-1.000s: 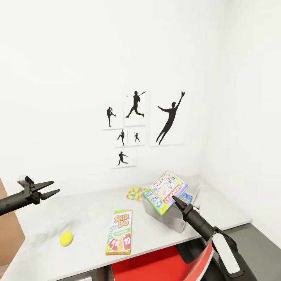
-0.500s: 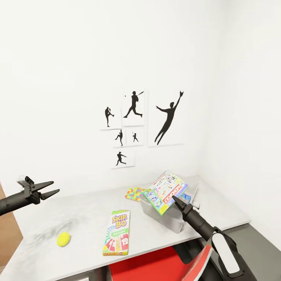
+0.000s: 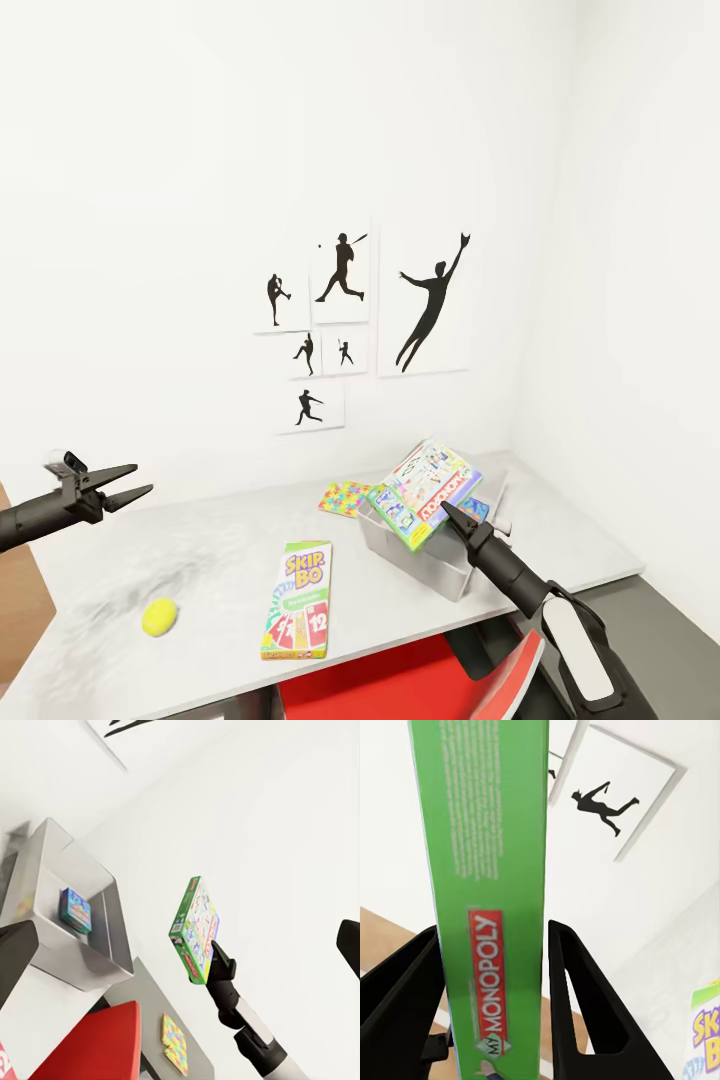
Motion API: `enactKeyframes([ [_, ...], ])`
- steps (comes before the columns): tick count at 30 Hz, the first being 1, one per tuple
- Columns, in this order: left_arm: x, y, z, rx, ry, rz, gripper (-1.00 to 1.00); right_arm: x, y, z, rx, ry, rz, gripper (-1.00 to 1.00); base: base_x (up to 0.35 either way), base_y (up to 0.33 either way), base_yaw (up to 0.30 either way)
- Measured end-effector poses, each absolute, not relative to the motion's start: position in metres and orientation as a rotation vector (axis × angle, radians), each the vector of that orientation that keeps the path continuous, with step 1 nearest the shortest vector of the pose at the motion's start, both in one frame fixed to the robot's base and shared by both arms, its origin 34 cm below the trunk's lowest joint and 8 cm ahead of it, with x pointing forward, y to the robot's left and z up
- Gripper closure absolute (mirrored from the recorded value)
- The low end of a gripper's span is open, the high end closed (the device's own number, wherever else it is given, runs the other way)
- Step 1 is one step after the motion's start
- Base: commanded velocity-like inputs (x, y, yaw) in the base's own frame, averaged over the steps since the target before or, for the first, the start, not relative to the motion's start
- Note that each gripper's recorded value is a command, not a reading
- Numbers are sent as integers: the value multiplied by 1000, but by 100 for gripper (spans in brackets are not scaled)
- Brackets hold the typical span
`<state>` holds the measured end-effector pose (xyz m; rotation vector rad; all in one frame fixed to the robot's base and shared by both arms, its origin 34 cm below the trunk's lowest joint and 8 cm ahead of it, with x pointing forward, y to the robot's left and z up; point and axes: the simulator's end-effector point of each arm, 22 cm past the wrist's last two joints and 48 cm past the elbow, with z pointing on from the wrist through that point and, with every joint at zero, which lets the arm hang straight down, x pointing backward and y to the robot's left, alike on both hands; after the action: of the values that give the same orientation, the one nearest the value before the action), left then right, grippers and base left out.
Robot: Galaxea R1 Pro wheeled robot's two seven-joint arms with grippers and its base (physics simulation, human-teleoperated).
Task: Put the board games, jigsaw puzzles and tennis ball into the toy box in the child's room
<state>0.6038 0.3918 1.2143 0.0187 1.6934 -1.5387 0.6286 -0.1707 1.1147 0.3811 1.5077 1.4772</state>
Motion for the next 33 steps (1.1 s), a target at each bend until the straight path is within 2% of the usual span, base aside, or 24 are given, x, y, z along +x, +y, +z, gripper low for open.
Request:
enactKeyframes([
  [20, 604, 392, 1214, 16, 1697, -1535, -100, 628, -170, 1115, 381, 1507, 1478, 100, 99, 0, 0],
  [33, 604, 392, 1214, 18, 1694, -1537, -100, 629, -172, 1115, 381, 1508, 1475, 100, 11, 0, 0],
])
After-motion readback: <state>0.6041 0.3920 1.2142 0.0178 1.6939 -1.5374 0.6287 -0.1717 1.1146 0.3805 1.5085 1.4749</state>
